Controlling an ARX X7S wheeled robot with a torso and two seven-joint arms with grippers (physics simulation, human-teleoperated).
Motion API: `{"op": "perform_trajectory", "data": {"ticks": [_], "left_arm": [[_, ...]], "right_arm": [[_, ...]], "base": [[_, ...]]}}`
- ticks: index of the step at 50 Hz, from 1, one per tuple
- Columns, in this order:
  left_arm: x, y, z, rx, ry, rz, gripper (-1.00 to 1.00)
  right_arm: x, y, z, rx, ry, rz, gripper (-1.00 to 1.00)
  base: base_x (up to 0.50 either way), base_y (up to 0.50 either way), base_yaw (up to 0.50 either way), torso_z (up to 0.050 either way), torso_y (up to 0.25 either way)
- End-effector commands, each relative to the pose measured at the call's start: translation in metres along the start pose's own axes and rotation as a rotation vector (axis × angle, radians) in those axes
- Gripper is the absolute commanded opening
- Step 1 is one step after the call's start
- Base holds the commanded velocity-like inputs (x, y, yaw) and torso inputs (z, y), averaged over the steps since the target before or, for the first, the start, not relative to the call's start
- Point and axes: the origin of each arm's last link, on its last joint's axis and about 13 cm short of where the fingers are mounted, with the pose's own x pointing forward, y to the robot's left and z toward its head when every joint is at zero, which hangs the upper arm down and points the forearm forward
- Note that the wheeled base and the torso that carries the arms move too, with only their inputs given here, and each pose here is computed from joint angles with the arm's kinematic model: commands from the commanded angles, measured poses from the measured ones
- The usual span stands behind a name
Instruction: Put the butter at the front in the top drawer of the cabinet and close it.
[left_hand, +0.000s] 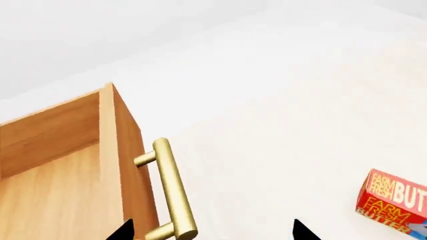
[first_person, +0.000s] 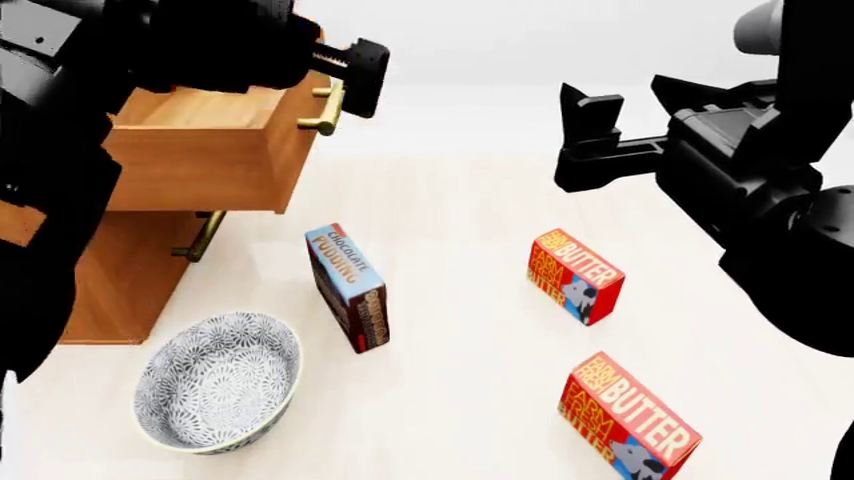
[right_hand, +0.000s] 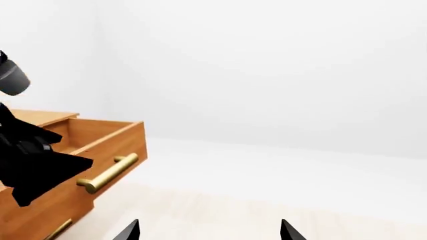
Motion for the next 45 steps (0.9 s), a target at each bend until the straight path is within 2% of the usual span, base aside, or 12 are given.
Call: {"op": "perform_trajectory", "data": {"ticks": [1, 7, 10, 14, 18, 20, 29, 34, 36, 40, 45], "left_arm": [[-0.068, -0.028, 0.023, -0.066, -0.455, 0.022, 1.00], [-0.098, -0.031, 0.007, -0.019, -0.684, 0.146, 1.00], [-0.106, -0.032, -0.004, 0.029, -0.759, 0.209, 1.00], [-0.113, -0.030, -0.019, 0.034, -0.860, 0.298, 1.00], [-0.111, -0.027, -0.040, -0.016, -0.905, 0.356, 1.00], [-0.110, -0.026, -0.049, -0.021, -0.929, 0.353, 1.00], [-0.120, -0.023, -0.084, -0.074, -1.137, 0.412, 1.00], [-0.123, -0.022, -0.103, -0.049, -1.183, 0.471, 1.00], [-0.122, -0.024, -0.114, -0.022, -1.159, 0.512, 1.00], [-0.122, -0.024, -0.125, -0.042, -1.183, 0.562, 1.00], [-0.124, -0.023, -0.140, 0.000, -1.177, 0.587, 1.00]], "right_arm": [[-0.004, 0.001, 0.003, 0.002, -0.014, 0.003, 1.00], [-0.008, 0.003, 0.004, 0.000, -0.019, 0.002, 1.00], [-0.010, 0.003, 0.005, 0.000, -0.021, 0.001, 1.00], [-0.012, 0.004, 0.004, 0.003, -0.024, 0.000, 1.00], [-0.012, 0.004, 0.003, 0.007, -0.027, -0.001, 1.00], [-0.012, 0.004, 0.003, 0.009, -0.027, -0.001, 1.00], [-0.014, 0.006, 0.004, 0.007, -0.039, 0.004, 1.00], [-0.016, 0.006, 0.004, 0.009, -0.044, 0.005, 1.00], [-0.017, 0.007, 0.004, 0.010, -0.048, 0.009, 1.00], [-0.019, 0.008, 0.003, 0.008, -0.052, 0.014, 1.00], [-0.022, 0.008, 0.004, 0.005, -0.056, 0.007, 1.00]], "base": [[0.00, 0.00, 0.00, 0.000, 0.000], [0.00, 0.00, 0.00, 0.000, 0.000], [0.00, 0.00, 0.00, 0.000, 0.000], [0.00, 0.00, 0.00, 0.000, 0.000], [0.00, 0.00, 0.00, 0.000, 0.000], [0.00, 0.00, 0.00, 0.000, 0.000], [0.00, 0.00, 0.00, 0.000, 0.000], [0.00, 0.00, 0.00, 0.000, 0.000], [0.00, 0.00, 0.00, 0.000, 0.000], [0.00, 0.00, 0.00, 0.000, 0.000], [0.00, 0.00, 0.00, 0.000, 0.000]]}}
